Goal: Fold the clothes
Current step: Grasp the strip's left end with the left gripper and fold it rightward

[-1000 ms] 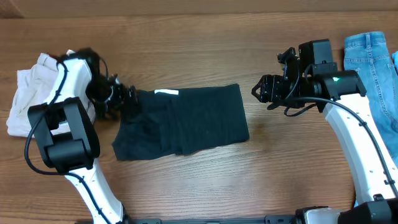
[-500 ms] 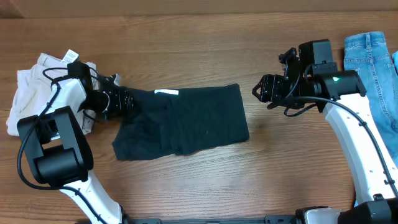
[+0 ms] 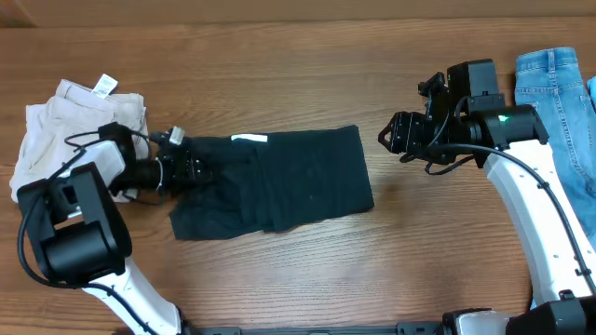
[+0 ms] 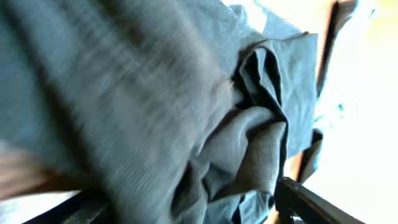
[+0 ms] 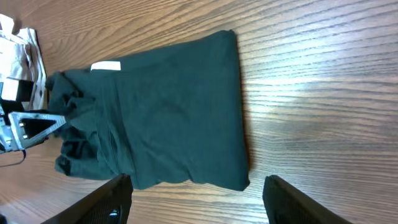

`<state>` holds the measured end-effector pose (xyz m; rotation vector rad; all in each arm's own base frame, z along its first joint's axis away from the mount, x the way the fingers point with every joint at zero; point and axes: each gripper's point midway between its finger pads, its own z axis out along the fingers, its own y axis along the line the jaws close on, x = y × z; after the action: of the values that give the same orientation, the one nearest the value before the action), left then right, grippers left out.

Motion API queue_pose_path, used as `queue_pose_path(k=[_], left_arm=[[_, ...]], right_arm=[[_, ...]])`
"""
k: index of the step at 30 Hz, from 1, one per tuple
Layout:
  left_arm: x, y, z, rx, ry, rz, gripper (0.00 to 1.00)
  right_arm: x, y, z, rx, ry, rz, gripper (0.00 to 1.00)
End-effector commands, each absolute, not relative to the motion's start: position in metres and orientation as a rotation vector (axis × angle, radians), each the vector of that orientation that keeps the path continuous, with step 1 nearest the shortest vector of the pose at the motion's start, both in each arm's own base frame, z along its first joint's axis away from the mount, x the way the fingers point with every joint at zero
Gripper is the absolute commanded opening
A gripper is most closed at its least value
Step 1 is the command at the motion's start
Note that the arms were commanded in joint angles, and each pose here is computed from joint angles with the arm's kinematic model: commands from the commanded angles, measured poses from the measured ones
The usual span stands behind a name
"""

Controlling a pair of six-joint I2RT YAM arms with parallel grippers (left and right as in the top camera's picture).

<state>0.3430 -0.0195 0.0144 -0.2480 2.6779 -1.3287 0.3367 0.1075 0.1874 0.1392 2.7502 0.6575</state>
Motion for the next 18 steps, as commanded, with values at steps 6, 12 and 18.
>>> queue_pose_path(k=[6, 12, 18], left_arm=[[0.264, -0.036, -0.062, -0.170, 3.117, -1.183, 0.04], [0.294, -0.031, -0.022, -0.281, 3.094, -1.134, 0.04], [0.341, 0.007, 0.063, -0.406, 3.003, -0.804, 0.04]], right_arm=[[0.340, 0.107, 0.199, 0.133, 2.715, 0.652, 0.71], [0.342, 0.107, 0.199, 0.130, 2.708, 0.652, 0.71], [0.343, 0.107, 0.200, 0.124, 2.704, 0.651, 0.71]])
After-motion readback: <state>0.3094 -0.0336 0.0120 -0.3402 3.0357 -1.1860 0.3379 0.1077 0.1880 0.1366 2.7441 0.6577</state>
